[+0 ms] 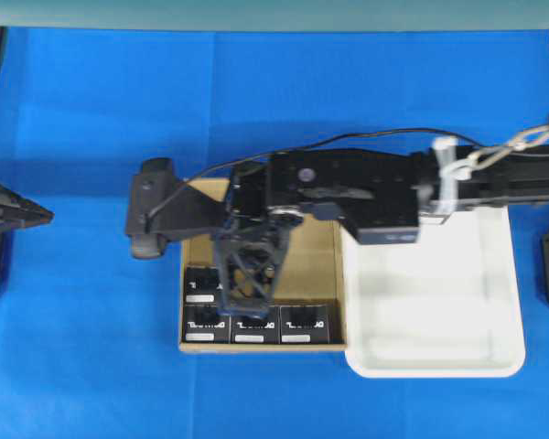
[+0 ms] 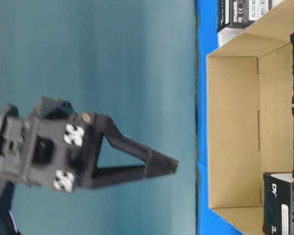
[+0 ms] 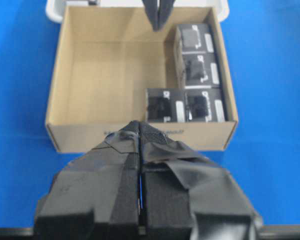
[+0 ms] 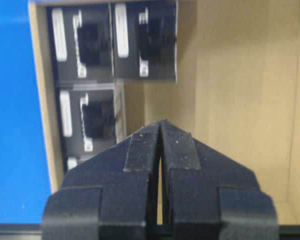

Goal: Pick the box from inside the cardboard box.
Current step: 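Lower the open right gripper into the cardboard box around the servo box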

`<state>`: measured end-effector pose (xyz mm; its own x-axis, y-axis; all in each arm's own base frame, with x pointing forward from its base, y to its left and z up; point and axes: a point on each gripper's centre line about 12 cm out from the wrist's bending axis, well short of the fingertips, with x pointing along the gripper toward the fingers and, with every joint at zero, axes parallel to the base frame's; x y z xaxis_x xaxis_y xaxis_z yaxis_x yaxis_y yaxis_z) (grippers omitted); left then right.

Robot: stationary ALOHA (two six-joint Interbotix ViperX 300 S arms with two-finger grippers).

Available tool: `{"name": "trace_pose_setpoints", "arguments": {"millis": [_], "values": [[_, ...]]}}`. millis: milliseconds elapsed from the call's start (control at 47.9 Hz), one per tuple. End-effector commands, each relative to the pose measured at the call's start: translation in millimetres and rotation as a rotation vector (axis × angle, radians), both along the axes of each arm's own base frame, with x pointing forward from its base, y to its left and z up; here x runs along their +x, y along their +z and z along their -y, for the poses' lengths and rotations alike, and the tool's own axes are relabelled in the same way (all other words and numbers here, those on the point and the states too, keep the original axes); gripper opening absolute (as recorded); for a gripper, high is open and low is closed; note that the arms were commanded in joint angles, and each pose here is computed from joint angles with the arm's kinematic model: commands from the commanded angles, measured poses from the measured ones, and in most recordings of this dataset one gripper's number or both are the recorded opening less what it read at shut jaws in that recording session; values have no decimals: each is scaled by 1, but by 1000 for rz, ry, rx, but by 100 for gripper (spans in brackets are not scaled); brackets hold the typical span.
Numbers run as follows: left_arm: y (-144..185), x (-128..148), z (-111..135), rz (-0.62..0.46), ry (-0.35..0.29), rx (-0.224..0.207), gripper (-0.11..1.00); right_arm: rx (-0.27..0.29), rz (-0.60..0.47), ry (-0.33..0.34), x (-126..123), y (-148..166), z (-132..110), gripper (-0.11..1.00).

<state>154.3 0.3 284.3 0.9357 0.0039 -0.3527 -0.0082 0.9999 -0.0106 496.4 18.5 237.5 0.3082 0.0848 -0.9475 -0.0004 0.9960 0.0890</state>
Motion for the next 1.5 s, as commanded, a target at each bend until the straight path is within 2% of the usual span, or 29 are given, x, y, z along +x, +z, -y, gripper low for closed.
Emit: {"name": "trace_pose_setpoints", "arguments": {"millis": [0,439,522,606,689,773,919,1024,1170,1483], "values": [[11,2,0,26,-1,2,-6,4,-4,4,9,3,0,2],[10,0,0,9,-1,1,-6,-1,-19,38,25,1,1,6],[10,0,0,6,-3,1,-6,21,-17,42,26,-1,-1,8],[10,-1,0,5,-1,1,-6,77,-16,48,26,-1,-2,12],[10,-1,0,6,-2,3,-6,157,-12,55,28,-2,0,20],[11,-1,0,8,-1,1,-6,208,-7,65,30,-4,3,38],[11,-1,0,8,-3,0,-6,202,-16,87,32,-13,8,80],[11,-1,1,9,-5,-6,-6,199,-27,87,33,-21,10,98],[11,-1,2,9,-2,-37,-6,202,-35,81,35,-28,11,98],[11,-1,3,6,0,-43,-6,194,-31,54,43,-51,12,99]]}}
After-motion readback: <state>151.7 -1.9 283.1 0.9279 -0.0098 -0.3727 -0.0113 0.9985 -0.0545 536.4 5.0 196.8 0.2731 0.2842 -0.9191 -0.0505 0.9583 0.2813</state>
